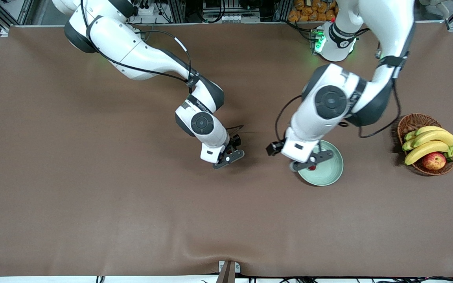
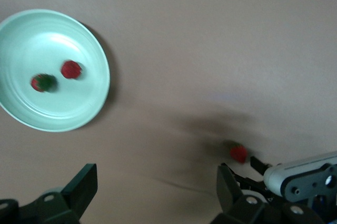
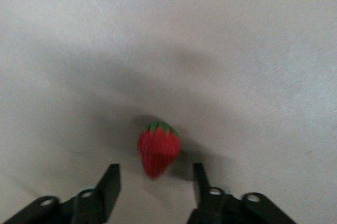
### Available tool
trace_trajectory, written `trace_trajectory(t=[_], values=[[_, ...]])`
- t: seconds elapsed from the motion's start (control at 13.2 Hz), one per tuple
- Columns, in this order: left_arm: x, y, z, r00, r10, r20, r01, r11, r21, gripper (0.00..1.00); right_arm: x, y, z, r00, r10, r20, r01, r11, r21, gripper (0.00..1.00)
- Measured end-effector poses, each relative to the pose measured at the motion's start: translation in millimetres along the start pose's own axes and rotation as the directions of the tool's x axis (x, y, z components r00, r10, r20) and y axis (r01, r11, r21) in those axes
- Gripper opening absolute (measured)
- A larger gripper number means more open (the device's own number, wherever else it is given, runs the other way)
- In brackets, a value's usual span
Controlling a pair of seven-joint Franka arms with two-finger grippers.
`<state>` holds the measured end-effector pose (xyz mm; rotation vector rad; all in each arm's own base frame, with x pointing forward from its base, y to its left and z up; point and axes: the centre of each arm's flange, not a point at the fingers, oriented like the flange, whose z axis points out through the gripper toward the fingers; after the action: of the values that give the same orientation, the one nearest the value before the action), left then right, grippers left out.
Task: Collect all strawberries into plate
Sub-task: 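Carry the third strawberry to mid-table with the right gripper, then release the strawberry with the right gripper while the left gripper grasps it, then lower the strawberry onto the plate while the right arm returns to rest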
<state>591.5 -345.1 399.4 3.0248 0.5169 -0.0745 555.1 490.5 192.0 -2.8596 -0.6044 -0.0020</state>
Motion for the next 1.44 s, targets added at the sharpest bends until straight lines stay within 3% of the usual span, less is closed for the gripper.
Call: trace_trajectory(t=[0.15, 0.23, 0.53, 0.68, 0.98, 1.06, 1.21, 1.44], values=[[-8, 11, 12, 1.0, 0.004, 0.003, -0.004, 1.0, -0.006, 1.0, 14, 19, -24, 0.999, 0.025, -0.024, -0.026, 1.0, -0.016, 0.94], [-12, 18, 19, 1.0, -0.01, 0.001, 0.01, 1.0, -0.016, 1.0, 20, 35, -42, 0.999, 0.046, -0.022, -0.047, 0.998, -0.03, 1.0], [-33, 52, 65, 0.998, -0.069, -0.002, 0.069, 0.995, -0.071, 1.0, 37, 136, -150, 0.987, 0.162, -0.018, -0.163, 0.982, -0.1, 1.0], [-44, 72, 97, 0.995, -0.097, -0.001, 0.097, 0.991, -0.095, 1.0, 34, 182, -203, 0.986, 0.163, -0.028, -0.165, 0.978, -0.131, 1.0], [-71, 115, 161, 0.988, -0.149, -0.05, 0.146, 0.987, -0.061, 0.9, 7, 255, -287, 0.978, 0.209, -0.007, -0.205, 0.952, -0.228, 1.0], [-78, 122, 177, 0.987, -0.152, -0.06, 0.149, 0.987, -0.062, 0.9, -2, 270, -304, 0.976, 0.217, 0.008, -0.209, 0.951, -0.229, 1.0], [-85, 128, 207, 0.987, -0.149, -0.062, 0.145, 0.987, -0.07, 0.76, -26, 310, -341, 0.976, 0.219, 0.022, -0.209, 0.955, -0.211, 1.0], [-84, 125, 237, 0.987, -0.152, -0.058, 0.148, 0.987, -0.069, 0.69, -80, 373, -382, 0.978, 0.201, 0.054, -0.186, 0.96, -0.21, 1.0]])
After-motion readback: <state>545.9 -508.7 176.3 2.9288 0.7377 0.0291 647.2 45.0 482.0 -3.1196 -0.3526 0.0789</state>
